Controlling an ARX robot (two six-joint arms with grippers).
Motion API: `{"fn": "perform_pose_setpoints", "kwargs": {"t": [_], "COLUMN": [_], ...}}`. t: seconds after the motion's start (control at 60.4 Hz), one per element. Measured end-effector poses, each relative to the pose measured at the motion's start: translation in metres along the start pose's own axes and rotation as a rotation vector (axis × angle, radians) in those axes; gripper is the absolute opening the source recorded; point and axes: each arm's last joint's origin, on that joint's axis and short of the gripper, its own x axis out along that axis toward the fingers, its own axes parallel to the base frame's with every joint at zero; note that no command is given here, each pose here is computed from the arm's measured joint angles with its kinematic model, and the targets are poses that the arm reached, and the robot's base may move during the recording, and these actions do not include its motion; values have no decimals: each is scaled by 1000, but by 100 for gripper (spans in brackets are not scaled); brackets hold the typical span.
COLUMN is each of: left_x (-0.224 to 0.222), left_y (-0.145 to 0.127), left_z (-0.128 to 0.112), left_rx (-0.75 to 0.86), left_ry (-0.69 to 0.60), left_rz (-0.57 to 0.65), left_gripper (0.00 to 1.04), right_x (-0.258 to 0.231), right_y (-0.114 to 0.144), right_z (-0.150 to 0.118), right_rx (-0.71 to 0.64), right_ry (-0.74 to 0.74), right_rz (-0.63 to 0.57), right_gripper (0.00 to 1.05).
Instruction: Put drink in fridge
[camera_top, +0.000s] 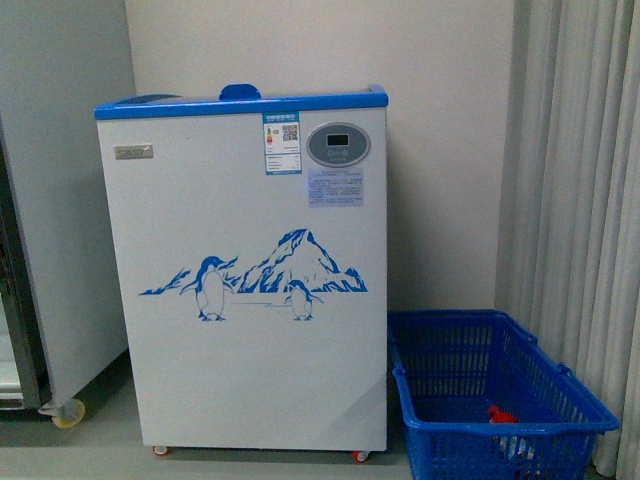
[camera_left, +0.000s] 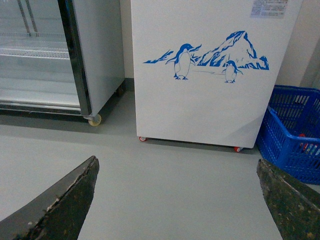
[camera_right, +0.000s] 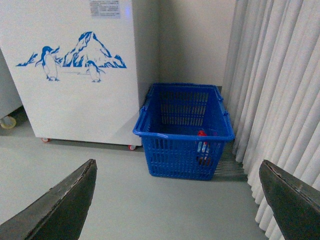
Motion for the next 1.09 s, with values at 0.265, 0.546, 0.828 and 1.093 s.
{"fn": "perform_pose_setpoints", "kwargs": {"t": [0.265, 0.546, 0.828, 1.093], "left_x": [0, 0, 0, 0], "left_y": [0, 0, 0, 0], "left_z": [0, 0, 0, 0], "left_rx": [0, 0, 0, 0], "left_ry": [0, 0, 0, 0], "left_rz": [0, 0, 0, 0], "left_gripper": [97, 97, 97, 97], "right_x": [0, 0, 0, 0], "right_y": [0, 0, 0, 0], "right_z": [0, 0, 0, 0], "right_rx": [0, 0, 0, 0], "right_ry": [0, 0, 0, 0], "right_rz": [0, 0, 0, 0], "right_gripper": [97, 97, 97, 97]}}
